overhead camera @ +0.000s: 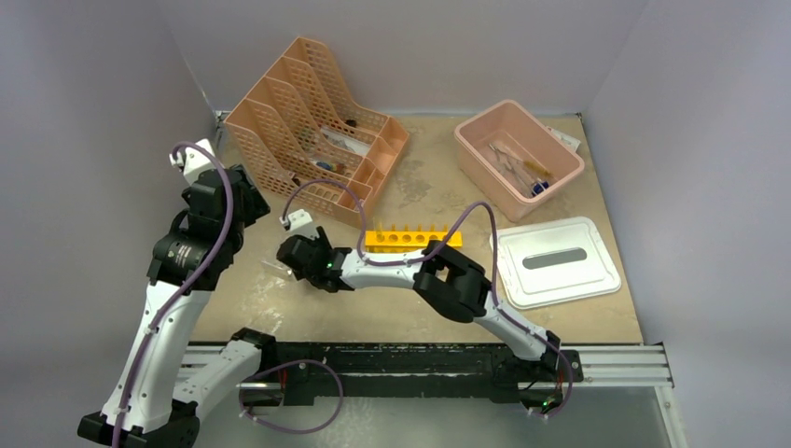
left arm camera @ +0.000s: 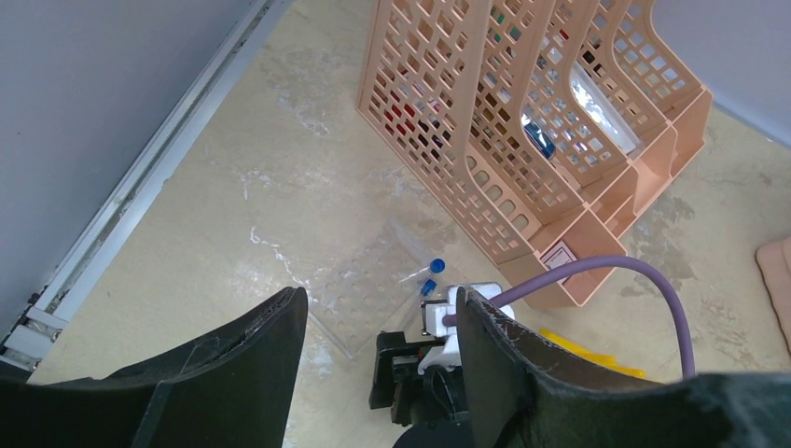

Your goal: Organize the chemistry lab equipment

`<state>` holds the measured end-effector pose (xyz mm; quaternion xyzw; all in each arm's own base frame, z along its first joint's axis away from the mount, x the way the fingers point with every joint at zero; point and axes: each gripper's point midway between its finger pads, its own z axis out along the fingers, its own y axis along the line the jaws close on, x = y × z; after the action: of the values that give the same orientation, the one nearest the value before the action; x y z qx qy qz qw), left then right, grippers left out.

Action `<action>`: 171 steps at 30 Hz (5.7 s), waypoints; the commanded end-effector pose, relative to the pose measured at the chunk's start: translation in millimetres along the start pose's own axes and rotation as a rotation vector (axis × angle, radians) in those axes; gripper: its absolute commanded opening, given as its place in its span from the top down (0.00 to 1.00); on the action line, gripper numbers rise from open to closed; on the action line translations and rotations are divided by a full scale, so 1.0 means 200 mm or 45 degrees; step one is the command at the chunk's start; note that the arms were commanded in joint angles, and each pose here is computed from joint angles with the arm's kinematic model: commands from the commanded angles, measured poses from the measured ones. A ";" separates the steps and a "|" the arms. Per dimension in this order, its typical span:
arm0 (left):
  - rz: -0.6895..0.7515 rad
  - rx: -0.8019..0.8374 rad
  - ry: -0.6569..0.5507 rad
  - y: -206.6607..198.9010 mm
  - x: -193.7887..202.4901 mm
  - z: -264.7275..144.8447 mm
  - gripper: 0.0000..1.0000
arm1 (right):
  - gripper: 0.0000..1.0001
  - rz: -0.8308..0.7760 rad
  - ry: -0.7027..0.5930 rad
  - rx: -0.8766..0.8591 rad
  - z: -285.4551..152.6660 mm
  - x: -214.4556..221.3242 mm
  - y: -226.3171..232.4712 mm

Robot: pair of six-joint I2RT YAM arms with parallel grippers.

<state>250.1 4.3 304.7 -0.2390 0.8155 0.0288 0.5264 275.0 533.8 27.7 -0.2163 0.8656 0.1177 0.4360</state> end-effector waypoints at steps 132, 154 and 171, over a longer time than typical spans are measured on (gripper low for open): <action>-0.073 0.191 0.071 -0.14 0.35 0.23 1.00 | 0.37 0.003 -0.831 -0.736 -1.46 -0.83 -0.59; -0.042 0.085 -0.169 -0.25 0.57 0.34 1.00 | 0.37 0.030 -0.776 -0.599 -1.41 -0.75 -0.70; 0.094 0.022 -0.221 -0.19 0.68 0.41 1.00 | 0.37 0.031 -0.751 -0.558 -1.37 -0.75 -0.72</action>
<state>282.9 -53.6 148.9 -0.1959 0.7939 0.0590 0.5726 223.6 343.4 295.1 -0.2639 0.6665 0.3660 0.5934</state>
